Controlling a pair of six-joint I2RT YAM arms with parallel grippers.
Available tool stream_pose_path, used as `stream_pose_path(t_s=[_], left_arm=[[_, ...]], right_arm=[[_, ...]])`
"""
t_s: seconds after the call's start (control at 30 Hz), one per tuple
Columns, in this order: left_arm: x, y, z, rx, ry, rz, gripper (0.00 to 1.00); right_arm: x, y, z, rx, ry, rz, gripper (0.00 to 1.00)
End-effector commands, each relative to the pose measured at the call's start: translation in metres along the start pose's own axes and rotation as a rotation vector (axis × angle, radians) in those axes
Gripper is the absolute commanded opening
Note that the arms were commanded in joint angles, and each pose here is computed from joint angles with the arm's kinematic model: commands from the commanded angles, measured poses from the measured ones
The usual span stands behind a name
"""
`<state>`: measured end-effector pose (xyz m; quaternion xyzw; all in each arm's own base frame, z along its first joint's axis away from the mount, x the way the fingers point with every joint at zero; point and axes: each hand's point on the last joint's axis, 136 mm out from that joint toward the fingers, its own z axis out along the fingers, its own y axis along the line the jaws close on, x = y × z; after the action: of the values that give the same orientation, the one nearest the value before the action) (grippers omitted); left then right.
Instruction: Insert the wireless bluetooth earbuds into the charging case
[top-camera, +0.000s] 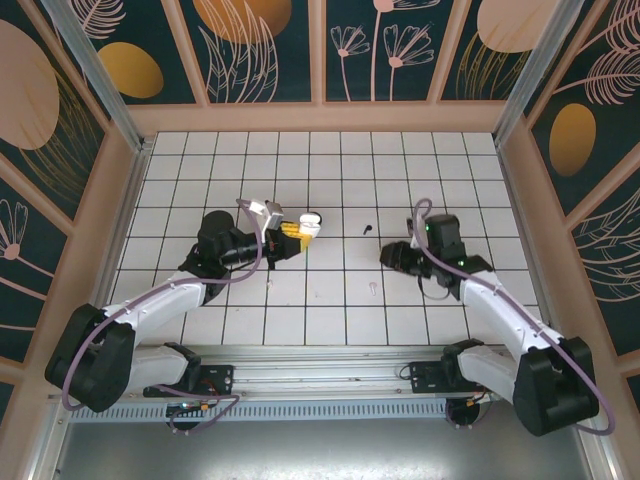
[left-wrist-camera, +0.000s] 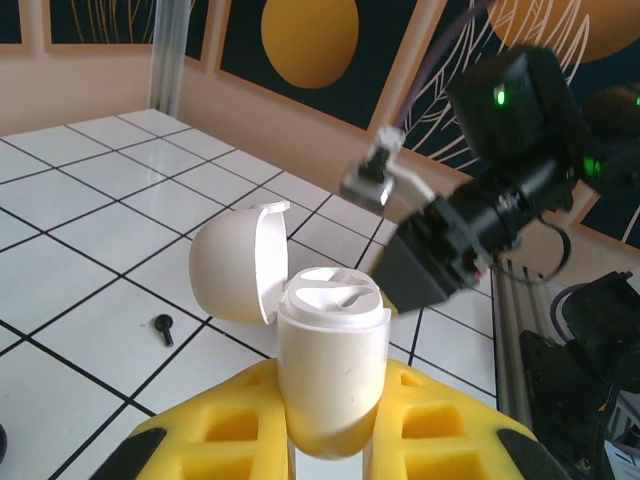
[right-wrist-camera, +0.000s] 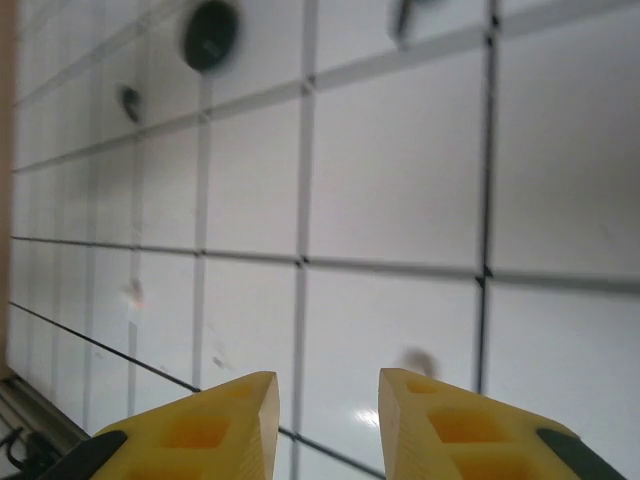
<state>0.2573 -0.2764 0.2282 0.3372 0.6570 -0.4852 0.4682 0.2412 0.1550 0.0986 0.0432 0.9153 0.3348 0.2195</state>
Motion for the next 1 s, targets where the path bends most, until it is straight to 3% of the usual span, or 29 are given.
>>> stream_pose_path(t_s=[0.0,0.4,0.63,0.97], left_arm=[[-0.002,-0.006,-0.002,0.023,-0.024,0.045,0.02],[0.006,-0.008,-0.005,0.031,-0.023,0.024,0.02],[0.011,-0.007,-0.006,0.017,-0.014,0.021,0.01],[0.016,-0.009,-0.008,0.013,0.000,0.029,0.02]], right_arm=[[0.012,-0.010,0.001,-0.001,-0.023,0.062,0.32],[0.032,-0.030,0.024,0.163,0.043,0.007,0.24],[0.030,-0.021,0.029,0.277,0.095,-0.050,0.28],[0.028,-0.019,0.038,0.322,0.172,-0.082,0.29]])
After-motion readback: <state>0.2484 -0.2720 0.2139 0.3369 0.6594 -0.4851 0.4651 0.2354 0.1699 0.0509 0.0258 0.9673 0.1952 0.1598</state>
